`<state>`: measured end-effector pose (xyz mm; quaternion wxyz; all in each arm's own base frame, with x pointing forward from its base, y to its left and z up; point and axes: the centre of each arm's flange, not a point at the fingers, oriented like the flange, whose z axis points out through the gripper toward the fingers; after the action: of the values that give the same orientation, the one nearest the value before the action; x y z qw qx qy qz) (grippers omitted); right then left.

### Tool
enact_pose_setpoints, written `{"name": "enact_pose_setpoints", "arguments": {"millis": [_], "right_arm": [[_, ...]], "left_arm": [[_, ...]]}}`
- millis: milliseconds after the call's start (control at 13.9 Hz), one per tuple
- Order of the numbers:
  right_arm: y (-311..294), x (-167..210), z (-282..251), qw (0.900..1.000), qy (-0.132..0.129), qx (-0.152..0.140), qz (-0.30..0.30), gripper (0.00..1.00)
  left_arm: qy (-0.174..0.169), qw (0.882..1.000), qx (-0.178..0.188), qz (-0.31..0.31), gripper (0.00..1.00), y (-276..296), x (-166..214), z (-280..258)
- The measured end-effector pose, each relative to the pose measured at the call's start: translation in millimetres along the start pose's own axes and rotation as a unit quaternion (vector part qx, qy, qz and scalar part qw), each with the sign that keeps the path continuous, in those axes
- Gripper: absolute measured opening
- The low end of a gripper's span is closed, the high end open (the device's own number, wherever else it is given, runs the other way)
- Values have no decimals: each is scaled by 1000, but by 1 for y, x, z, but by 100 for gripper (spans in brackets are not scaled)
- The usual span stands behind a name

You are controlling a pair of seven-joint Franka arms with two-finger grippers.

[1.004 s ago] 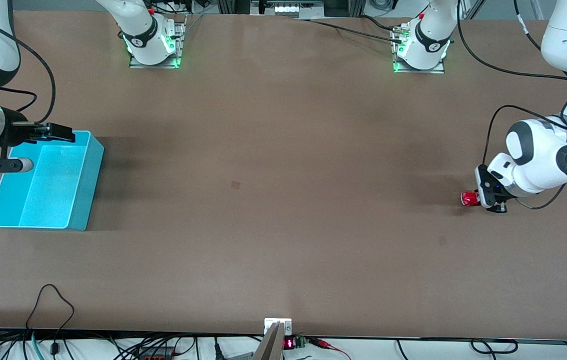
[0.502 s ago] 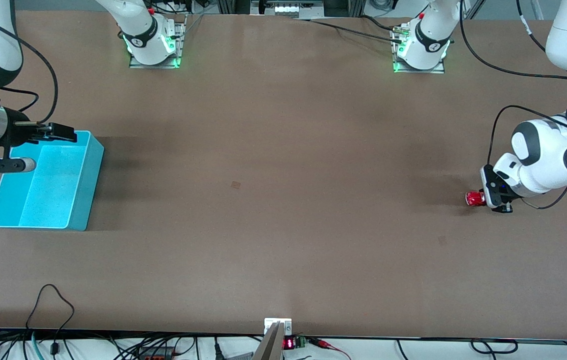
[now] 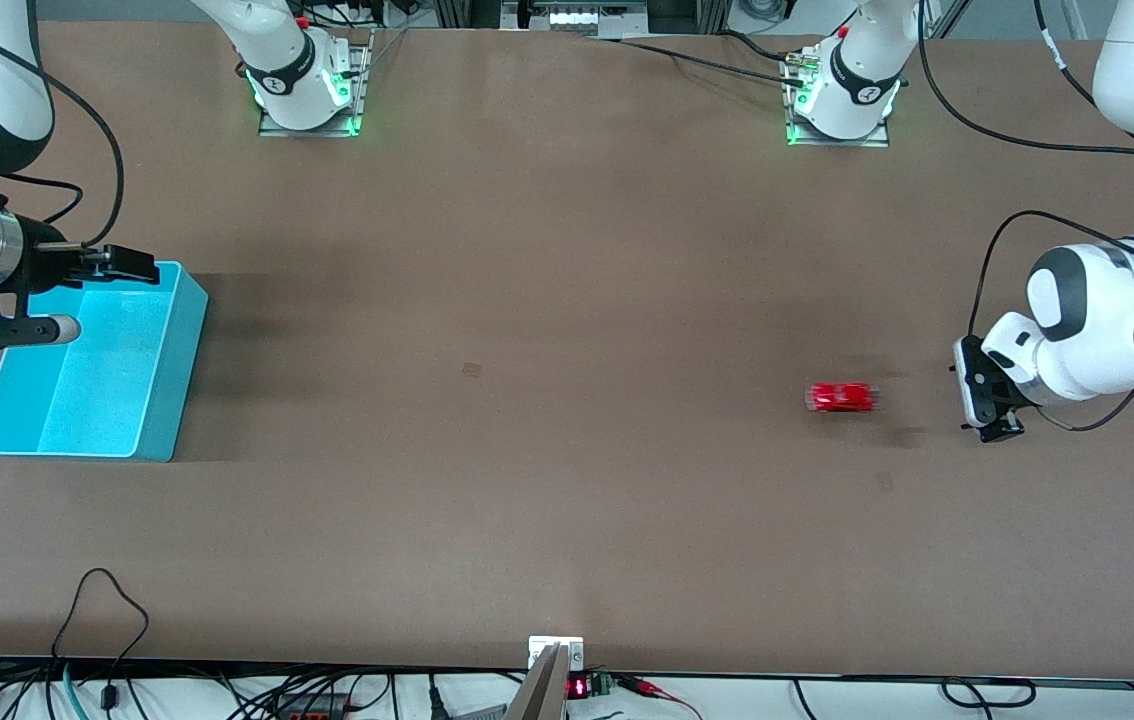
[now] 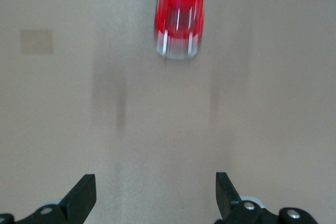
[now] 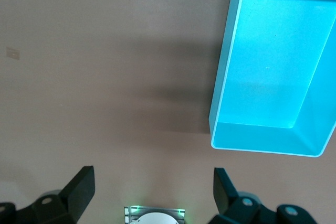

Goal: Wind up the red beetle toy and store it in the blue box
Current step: 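Lift the left gripper off the car, letting it roll toward the box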

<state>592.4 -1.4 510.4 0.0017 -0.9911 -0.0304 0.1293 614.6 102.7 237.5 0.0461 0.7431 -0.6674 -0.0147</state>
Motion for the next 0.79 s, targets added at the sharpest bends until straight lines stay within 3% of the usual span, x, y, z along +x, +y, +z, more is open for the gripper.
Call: {"name": "enact_pose_setpoints", "arguments": {"millis": [789], "right_arm": [[0,0,0,1000,0,0,0,100]], "left_arm": [[-39,988,-39,-145,100,33,112,-93]]}}
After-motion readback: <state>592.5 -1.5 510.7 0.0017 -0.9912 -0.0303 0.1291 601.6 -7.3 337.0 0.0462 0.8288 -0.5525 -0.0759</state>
